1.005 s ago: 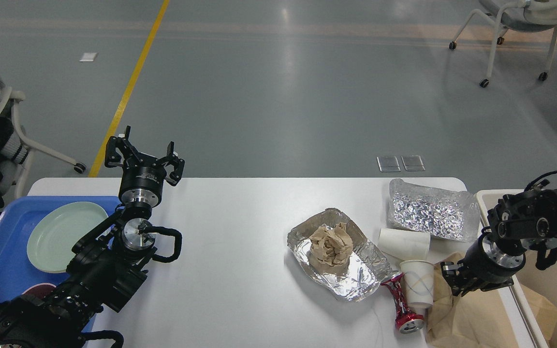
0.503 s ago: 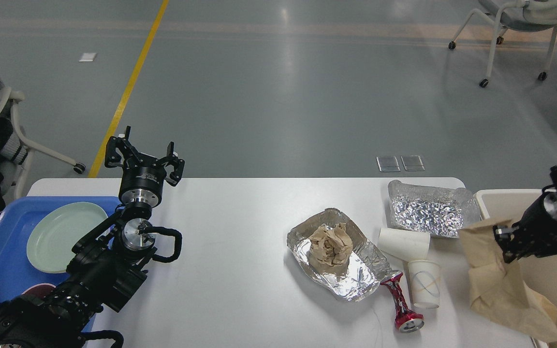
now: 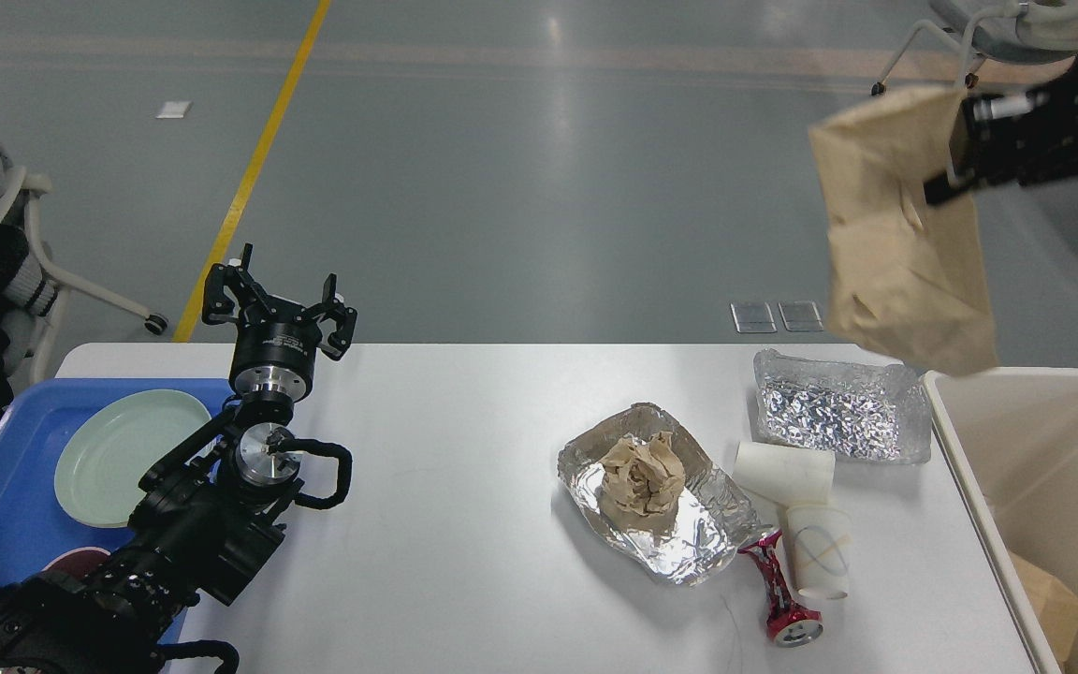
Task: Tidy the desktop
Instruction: 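Lift the brown paper bag up off the table, then lower the paper bag into the white bin and release it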
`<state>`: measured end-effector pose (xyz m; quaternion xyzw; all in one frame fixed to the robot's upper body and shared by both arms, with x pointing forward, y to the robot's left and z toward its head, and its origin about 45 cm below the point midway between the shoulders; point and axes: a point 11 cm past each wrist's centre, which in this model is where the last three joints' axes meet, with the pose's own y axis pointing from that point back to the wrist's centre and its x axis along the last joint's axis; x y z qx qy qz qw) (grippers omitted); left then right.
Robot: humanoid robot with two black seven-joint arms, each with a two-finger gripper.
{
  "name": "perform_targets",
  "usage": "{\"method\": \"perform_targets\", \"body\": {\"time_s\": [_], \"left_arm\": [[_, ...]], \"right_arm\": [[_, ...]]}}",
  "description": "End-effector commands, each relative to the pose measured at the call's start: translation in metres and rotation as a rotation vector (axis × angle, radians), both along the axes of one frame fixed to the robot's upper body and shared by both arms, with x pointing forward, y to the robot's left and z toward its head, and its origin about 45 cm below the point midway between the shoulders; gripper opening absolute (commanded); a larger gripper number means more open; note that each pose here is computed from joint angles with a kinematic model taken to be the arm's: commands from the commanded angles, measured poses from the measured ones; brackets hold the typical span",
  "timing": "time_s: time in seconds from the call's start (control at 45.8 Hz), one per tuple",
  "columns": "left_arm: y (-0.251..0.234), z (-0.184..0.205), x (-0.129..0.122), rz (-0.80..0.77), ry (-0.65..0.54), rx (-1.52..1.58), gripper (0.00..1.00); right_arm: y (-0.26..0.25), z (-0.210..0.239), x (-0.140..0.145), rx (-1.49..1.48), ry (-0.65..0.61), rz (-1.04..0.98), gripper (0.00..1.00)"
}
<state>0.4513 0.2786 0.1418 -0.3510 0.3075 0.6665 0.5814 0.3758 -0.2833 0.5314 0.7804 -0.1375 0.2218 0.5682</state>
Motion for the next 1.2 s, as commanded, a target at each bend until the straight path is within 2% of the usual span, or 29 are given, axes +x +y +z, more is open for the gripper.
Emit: {"method": "perform_targets", "body": {"time_s": [0.0, 0.306, 0.459, 0.59, 0.787, 0.896, 1.071, 1.18], "left_arm": [[0.0, 0.0, 0.0, 0.0, 0.0, 0.0, 1.0], [0.0, 0.0, 0.0, 0.0, 0.0, 0.0, 1.0], [0.0, -0.001, 0.0, 0.0, 0.001, 0.0, 1.0], [0.0, 0.0, 0.0, 0.0, 0.0, 0.0, 1.0], [0.0, 0.0, 0.0, -0.001, -0.001, -0.001, 1.0], [0.0, 0.0, 0.0, 0.0, 0.0, 0.0, 1.0], [0.0, 0.0, 0.0, 0.0, 0.0, 0.0, 1.0], [0.0, 0.0, 0.0, 0.0, 0.0, 0.0, 1.0]], "right_arm": [[0.035, 0.052, -0.012, 0.079, -0.124, 0.09, 0.0], [0.074, 0.113, -0.039, 0.164, -0.259, 0.196, 0.0], [0.082, 0.103, -0.034, 0.143, -0.228, 0.198, 0.0], [0.048, 0.028, 0.004, 0.06, -0.07, 0.097, 0.0], [-0.044, -0.104, 0.045, -0.164, 0.142, -0.092, 0.0], [-0.088, -0.165, 0.049, -0.291, 0.237, -0.168, 0.0], [-0.141, -0.215, 0.041, -0.4, 0.311, -0.265, 0.0], [-0.17, -0.24, 0.035, -0.484, 0.309, -0.312, 0.0]]}}
